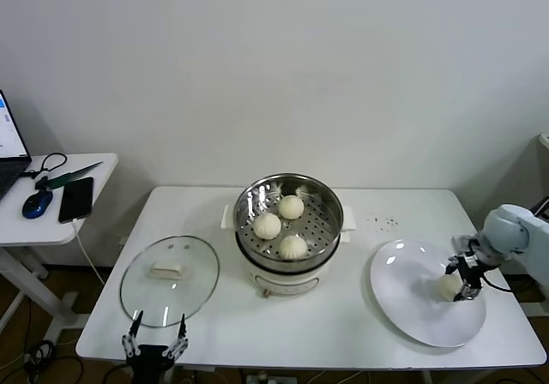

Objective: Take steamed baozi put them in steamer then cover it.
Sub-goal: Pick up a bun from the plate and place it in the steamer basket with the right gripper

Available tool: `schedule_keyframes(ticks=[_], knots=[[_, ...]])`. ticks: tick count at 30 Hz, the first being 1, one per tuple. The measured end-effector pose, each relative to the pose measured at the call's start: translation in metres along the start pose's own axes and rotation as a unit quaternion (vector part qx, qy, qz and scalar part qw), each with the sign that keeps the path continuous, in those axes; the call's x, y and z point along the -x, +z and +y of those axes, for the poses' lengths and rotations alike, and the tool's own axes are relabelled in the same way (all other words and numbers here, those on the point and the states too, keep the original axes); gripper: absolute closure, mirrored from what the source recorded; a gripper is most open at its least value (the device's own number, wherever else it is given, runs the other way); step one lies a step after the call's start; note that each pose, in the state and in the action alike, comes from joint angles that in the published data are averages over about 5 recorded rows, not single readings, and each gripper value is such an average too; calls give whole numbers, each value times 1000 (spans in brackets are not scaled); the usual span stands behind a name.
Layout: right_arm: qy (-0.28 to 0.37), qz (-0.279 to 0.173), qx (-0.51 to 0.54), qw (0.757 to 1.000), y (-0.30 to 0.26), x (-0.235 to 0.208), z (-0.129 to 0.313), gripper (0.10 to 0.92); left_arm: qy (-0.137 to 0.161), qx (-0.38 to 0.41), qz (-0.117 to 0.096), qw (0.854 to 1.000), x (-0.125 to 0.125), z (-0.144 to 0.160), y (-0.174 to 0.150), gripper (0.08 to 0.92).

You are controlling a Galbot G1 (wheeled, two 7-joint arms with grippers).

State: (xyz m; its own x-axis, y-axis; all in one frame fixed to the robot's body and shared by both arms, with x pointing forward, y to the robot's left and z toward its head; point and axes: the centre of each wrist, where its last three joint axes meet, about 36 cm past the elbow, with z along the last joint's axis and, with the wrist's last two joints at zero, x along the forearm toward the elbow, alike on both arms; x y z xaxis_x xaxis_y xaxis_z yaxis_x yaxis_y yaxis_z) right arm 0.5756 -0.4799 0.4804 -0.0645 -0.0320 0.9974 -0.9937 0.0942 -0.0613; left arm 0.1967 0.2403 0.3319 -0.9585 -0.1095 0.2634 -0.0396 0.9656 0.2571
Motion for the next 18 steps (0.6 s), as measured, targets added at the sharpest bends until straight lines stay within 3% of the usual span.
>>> schedule_keyframes(ticks=[9, 18], knots=[[36, -47, 1, 998, -49, -68, -46, 352, 10, -5, -5, 1000, -3, -6, -3, 177], [63, -91, -26, 993, -137, -153, -89, 352, 24, -6, -13, 1000, -8, -12, -5, 177]])
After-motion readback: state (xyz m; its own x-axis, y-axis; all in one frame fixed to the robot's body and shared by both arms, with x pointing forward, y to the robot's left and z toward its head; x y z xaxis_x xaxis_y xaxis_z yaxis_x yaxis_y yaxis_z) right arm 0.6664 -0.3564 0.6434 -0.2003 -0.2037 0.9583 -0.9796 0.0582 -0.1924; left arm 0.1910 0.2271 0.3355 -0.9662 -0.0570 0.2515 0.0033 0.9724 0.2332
